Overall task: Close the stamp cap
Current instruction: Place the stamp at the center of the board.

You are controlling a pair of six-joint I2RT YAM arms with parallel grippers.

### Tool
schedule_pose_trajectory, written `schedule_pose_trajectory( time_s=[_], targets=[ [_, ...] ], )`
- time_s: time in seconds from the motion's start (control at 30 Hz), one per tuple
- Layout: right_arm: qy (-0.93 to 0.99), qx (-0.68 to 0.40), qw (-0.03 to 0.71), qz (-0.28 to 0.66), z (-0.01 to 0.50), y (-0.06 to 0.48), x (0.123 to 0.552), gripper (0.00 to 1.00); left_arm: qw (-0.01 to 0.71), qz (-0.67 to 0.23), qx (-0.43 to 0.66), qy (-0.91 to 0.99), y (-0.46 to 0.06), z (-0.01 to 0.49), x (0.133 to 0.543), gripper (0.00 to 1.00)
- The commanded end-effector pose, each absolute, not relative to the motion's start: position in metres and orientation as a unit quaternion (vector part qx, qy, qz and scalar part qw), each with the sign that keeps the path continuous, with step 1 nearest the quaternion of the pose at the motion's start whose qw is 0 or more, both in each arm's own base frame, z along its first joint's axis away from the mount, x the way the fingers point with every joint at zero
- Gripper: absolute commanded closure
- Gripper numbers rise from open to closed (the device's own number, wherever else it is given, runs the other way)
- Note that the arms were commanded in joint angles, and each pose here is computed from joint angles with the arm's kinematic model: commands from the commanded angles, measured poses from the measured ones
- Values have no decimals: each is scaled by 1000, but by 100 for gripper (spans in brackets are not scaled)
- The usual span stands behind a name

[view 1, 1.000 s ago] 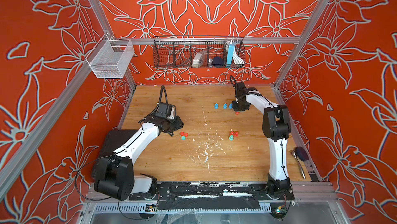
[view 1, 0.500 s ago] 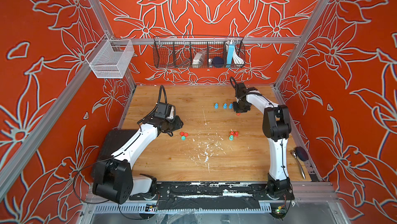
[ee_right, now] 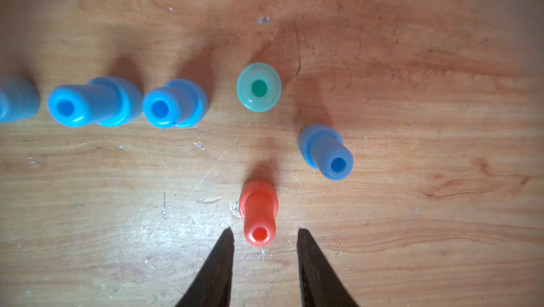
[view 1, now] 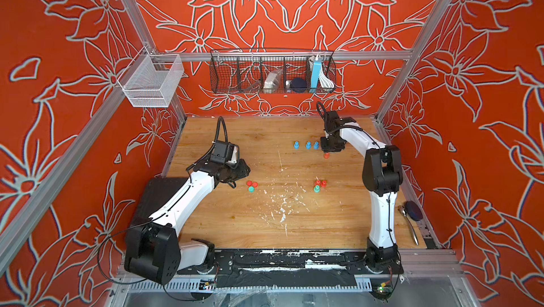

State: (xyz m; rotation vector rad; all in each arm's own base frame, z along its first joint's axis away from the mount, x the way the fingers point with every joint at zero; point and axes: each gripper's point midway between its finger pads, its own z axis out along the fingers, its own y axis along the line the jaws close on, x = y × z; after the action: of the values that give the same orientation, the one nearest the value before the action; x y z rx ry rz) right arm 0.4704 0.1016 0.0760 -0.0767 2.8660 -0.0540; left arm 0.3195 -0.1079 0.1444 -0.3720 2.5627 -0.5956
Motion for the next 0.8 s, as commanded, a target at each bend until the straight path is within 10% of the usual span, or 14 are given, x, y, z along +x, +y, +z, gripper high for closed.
schedule_pose_trajectory(
  time_s=[0.0, 0.77],
  targets=[
    [988, -27, 150, -21, 103, 97, 460, 61, 246, -207, -125, 939, -102, 153, 314, 57],
    [980, -59, 190, 14, 159, 115, 293, 59, 244, -179, -85, 949, -85, 150, 251, 56]
  ],
)
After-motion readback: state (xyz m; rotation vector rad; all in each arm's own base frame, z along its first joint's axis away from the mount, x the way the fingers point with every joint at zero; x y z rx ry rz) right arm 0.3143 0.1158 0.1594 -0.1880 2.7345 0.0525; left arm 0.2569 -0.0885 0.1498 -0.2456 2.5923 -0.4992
